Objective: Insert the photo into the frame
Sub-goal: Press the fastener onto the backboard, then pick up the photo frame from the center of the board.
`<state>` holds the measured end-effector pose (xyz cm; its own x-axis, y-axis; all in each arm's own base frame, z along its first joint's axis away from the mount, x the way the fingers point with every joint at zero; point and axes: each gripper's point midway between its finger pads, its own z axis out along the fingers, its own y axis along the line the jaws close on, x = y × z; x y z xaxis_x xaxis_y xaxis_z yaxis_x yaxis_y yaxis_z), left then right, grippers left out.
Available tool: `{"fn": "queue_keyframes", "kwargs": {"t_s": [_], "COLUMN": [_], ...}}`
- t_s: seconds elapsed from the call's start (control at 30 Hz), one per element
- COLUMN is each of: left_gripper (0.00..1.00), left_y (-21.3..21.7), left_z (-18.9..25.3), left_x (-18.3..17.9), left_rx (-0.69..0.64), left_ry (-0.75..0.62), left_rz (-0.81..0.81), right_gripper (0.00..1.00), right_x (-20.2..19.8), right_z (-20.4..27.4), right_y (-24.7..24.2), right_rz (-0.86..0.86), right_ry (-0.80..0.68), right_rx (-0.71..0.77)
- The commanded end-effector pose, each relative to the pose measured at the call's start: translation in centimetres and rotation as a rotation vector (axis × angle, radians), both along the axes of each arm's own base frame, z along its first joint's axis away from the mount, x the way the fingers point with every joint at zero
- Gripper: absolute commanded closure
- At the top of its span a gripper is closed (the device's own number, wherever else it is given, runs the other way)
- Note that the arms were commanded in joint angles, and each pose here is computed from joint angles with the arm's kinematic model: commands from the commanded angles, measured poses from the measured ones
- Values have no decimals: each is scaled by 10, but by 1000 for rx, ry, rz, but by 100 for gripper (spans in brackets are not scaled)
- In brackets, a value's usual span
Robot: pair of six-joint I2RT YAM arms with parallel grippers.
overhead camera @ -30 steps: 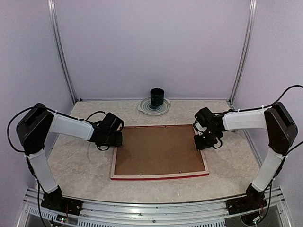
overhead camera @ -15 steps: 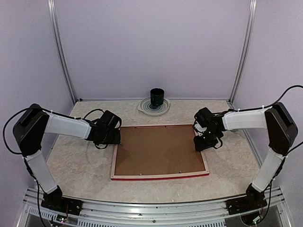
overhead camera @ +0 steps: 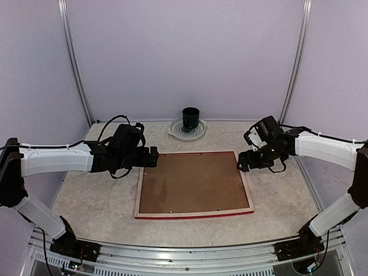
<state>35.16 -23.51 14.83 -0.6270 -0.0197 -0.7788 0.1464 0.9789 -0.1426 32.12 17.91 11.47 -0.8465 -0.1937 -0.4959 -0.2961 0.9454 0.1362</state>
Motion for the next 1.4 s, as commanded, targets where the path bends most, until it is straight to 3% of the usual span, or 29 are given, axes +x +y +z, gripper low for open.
{"fn": "queue_keyframes", "kwargs": {"t_s": [0.0,0.27,0.4,0.6,0.83,1.07,1.37], "left_gripper": [1,1,1,3,11,21,43], "left_y": [-40,-140,-173,-203,-223,-225,-220], "left_z": [21,28,8,-57,-69,-90,-111], "left_x": [-27,-113,-147,-180,-197,-193,-191], "left_rx": [70,138,256,403,356,450,468], "left_ry": [-70,-178,-188,-99,-117,-95,-39], "left_rz": [-204,-765,-960,-1167,-1314,-1364,-1395], "right_gripper": [10,9,9,9,10,12,13], "right_x": [-2,-5,-10,-19,-26,-24,-20], "right_z": [7,21,20,22,22,22,41], "right_y": [-9,-18,-17,-16,-20,-22,-34], "right_rz": [-43,-66,-57,-32,-26,-34,-77], "right_ry": [-20,-101,-112,-158,-171,-158,-238], "right_rx": [100,267,303,346,345,360,386]}}
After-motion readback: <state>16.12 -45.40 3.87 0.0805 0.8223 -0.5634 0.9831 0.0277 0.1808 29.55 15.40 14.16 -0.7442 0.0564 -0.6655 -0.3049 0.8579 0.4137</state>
